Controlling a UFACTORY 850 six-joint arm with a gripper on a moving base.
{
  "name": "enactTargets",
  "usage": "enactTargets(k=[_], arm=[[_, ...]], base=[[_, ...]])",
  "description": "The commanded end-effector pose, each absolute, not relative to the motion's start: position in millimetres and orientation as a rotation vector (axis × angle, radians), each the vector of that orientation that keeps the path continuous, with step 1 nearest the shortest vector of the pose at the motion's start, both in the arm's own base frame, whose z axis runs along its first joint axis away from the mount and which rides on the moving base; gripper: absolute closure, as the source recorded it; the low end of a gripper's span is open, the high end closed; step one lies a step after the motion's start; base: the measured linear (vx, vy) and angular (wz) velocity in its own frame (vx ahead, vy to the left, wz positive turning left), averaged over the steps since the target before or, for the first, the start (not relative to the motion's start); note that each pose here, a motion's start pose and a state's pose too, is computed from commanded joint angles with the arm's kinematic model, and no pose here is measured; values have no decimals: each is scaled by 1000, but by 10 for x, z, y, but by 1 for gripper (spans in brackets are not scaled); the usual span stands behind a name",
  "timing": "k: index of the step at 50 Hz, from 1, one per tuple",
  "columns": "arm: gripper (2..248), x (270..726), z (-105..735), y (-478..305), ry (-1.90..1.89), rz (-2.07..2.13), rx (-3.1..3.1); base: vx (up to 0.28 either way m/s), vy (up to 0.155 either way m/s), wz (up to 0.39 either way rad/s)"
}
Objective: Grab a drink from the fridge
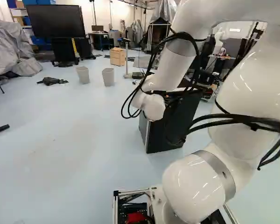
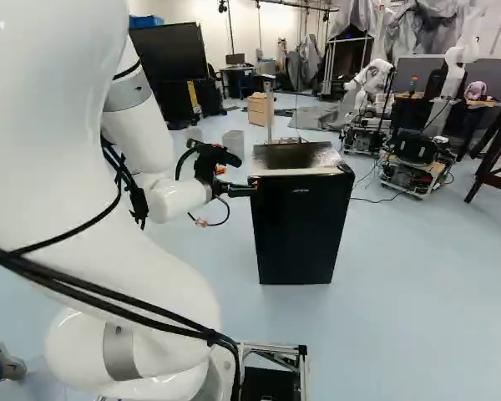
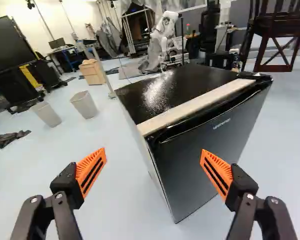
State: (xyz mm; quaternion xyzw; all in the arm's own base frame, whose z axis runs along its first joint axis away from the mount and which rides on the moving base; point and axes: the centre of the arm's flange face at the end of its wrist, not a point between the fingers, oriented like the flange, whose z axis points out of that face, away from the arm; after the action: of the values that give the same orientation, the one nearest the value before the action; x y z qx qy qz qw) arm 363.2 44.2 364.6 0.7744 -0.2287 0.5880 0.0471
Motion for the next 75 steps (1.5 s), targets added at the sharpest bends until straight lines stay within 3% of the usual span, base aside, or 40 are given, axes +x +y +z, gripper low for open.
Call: enactTargets(k=[42, 75], arm=[[3, 3856, 3175, 806, -972, 1612, 2185], [3, 4335, 2950, 1143, -1013, 1609, 2141]], base=[[0, 0, 0], [0, 0, 0]])
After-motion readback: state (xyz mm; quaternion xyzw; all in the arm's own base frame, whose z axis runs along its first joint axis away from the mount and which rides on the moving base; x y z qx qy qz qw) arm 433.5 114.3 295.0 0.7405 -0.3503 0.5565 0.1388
